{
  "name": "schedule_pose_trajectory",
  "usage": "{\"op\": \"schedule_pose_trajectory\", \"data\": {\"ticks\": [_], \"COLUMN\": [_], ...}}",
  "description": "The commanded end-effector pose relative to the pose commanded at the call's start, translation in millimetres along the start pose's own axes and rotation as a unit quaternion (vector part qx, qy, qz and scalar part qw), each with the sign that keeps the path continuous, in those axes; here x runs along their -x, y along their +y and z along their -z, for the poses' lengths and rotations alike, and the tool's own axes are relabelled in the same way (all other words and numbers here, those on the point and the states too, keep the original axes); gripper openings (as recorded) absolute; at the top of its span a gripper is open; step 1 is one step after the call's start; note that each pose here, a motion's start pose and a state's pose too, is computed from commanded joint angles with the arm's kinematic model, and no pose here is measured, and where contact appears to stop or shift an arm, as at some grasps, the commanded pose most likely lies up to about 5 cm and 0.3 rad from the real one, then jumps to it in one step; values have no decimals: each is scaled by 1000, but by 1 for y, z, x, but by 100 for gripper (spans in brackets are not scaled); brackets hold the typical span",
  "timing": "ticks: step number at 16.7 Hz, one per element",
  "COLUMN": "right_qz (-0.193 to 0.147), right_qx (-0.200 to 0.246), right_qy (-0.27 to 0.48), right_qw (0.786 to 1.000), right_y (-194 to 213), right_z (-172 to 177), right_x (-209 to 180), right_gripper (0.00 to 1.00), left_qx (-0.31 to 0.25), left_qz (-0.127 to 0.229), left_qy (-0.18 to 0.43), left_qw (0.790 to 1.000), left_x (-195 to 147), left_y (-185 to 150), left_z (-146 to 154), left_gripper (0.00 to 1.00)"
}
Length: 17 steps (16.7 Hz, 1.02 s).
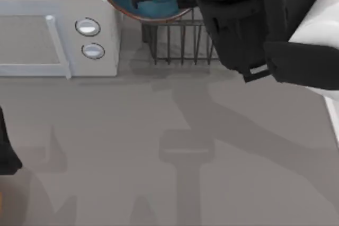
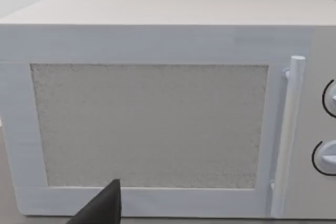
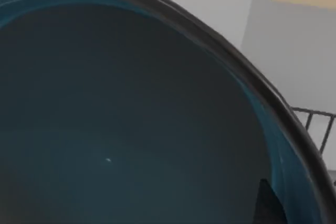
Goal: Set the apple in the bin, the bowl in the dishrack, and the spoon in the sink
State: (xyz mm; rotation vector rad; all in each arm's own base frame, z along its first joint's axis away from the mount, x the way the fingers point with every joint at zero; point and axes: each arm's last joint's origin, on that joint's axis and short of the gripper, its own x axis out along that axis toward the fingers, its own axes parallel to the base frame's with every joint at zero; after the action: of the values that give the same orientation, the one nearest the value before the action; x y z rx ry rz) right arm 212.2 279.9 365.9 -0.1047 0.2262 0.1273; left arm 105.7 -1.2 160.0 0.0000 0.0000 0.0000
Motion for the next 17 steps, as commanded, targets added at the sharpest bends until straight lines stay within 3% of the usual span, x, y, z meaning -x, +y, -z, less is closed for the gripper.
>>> {"op": "schedule_pose_trajectory", "data": {"ticks": [5,11,14,17], "right_qz": [64,70,66,66], "right_qx": [-48,-52,-51,-51], "right_qy": [-107,-111,-111,-110], "right_qw": [991,990,990,990], "right_y": [-14,-16,-5,9], "right_z": [-40,-42,-33,-8], "right_x": [39,40,16,-38], "right_gripper": [0,0,0,0], "left_qx": [0,0,0,0], "left_qz": [0,0,0,0], "left_qy": [0,0,0,0], "left_qw": [1000,1000,1000,1000], "left_x": [0,0,0,0], "left_y": [0,0,0,0], "left_z": [0,0,0,0], "left_gripper": [100,100,100,100]}}
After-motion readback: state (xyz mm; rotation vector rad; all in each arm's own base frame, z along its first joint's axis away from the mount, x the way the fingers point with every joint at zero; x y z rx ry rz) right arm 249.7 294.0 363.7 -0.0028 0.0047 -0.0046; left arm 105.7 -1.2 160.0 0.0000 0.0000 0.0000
